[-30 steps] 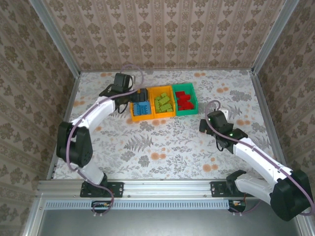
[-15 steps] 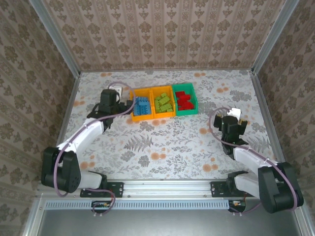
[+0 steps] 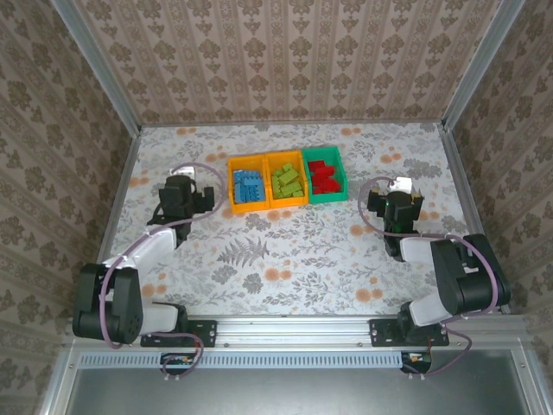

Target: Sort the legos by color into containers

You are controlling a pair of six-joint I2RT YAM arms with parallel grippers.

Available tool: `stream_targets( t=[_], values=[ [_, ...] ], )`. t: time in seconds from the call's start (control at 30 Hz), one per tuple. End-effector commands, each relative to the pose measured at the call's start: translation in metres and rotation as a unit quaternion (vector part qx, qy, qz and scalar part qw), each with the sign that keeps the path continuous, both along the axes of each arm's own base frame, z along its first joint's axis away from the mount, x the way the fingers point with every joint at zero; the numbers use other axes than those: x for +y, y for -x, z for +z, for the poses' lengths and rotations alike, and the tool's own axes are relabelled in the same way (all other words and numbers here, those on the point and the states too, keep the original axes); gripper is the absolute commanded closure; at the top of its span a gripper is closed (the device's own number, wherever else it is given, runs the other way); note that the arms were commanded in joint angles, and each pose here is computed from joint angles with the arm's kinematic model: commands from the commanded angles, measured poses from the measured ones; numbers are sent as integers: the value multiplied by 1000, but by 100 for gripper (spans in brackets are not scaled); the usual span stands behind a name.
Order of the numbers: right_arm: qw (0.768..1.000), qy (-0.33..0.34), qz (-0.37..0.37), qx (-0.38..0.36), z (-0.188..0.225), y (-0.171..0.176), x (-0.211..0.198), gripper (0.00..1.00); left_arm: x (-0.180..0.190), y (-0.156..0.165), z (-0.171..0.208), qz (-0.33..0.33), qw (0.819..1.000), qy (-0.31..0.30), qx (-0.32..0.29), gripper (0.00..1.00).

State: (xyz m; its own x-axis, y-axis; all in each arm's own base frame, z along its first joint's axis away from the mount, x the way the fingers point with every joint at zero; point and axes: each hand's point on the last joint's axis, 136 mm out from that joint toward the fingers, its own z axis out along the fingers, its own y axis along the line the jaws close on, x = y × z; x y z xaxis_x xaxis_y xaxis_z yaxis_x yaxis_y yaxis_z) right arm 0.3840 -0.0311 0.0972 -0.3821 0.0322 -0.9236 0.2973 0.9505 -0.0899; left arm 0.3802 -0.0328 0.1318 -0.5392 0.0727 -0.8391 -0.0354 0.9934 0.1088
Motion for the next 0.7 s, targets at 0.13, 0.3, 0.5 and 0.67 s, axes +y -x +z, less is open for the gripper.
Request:
stream_targets(
  t=[0.13, 0.3, 0.5, 0.67],
  values=[
    [999, -3, 22, -35, 16, -8, 6, 0, 14, -8, 17, 12, 996, -30, -77, 0],
    [998, -7, 30, -61, 7, -11, 5, 0, 23, -4, 9, 23, 995, -46, -81, 0],
    [998, -19, 31, -43, 4, -10, 3, 0, 24, 2, -2, 17, 994, -51, -99, 0],
    [998, -21, 31, -41, 4, -9, 3, 0, 21, -4, -8, -8, 992, -57, -110, 0]
  ],
)
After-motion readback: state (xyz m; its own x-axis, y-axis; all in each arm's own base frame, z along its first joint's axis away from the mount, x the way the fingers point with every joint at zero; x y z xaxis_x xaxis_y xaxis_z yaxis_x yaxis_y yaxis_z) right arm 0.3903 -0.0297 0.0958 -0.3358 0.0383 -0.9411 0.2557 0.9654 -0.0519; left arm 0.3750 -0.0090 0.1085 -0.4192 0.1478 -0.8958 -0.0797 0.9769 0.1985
